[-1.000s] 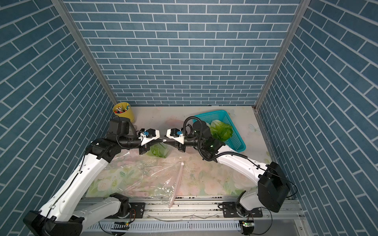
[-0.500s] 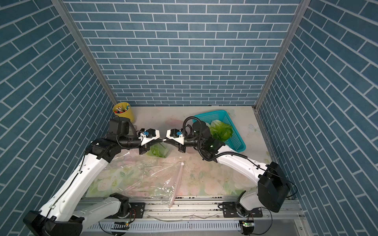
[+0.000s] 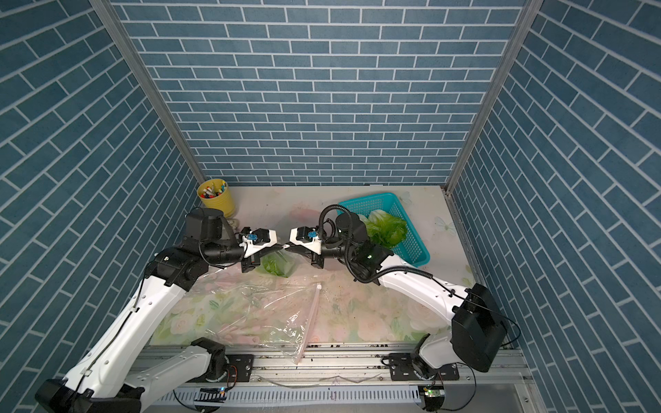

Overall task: Open the zip-top bag and take out the chinese cabbages
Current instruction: Unzip the zipper on the zipper food storage bag.

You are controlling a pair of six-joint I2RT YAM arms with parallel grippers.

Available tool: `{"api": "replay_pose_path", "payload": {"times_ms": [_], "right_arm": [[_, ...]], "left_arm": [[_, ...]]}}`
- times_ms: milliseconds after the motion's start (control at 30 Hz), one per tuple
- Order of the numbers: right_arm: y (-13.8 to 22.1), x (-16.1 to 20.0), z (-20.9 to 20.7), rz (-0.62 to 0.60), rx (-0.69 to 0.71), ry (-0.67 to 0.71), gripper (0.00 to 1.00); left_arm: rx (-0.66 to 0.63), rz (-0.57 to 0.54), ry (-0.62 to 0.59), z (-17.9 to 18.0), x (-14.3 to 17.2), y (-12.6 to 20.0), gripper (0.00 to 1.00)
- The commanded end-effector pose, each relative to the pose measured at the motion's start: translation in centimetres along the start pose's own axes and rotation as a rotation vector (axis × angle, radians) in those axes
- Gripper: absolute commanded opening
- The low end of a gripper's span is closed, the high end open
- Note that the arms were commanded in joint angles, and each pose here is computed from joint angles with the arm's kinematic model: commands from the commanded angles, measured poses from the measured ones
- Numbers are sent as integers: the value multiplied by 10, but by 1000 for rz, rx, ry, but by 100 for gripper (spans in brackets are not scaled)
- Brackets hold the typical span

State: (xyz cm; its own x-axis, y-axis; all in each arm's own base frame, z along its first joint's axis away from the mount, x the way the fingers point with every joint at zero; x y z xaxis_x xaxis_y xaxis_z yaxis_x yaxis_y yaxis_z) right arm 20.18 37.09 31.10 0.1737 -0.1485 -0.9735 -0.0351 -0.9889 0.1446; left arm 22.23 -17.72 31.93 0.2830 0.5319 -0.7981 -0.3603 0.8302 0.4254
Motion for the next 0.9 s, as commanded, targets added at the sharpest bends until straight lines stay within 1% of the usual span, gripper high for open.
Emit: {"api": "replay_pose_path", "payload": {"times_ms": [0, 267, 533, 700, 867], "right_arm": [[5, 7, 5, 21, -1, 10, 0], [9, 15, 9, 39, 12, 4, 0], [14, 32, 15, 73, 24, -19, 0], [16, 48, 19, 105, 29, -44, 0], [18, 67, 23, 138, 38, -83, 0]], "left_arm": [[-34, -51, -36, 4, -16, 9, 0], [-74, -55, -39, 8, -20, 16, 0], [-134, -34, -27, 14, -17, 28, 0], [-202, -19, -17, 22, -14, 37, 0], [-281, 16, 6, 31, -6, 39, 0]]}}
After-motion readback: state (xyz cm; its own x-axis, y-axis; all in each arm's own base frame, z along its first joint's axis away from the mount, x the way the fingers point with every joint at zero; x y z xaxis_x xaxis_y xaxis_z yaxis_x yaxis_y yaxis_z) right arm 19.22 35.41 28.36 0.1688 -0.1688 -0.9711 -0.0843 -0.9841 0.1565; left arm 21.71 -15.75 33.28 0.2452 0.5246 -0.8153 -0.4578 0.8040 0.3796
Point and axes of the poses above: each gripper's point midway between its finger pads, its own y axis back along the fingers, its own z axis along the line the jaws close on, x = y × z, the point moved 3 cm from there along y, back along the fingers, and after that the axes turned 6 degrees about -y, right-handed, at the moved point
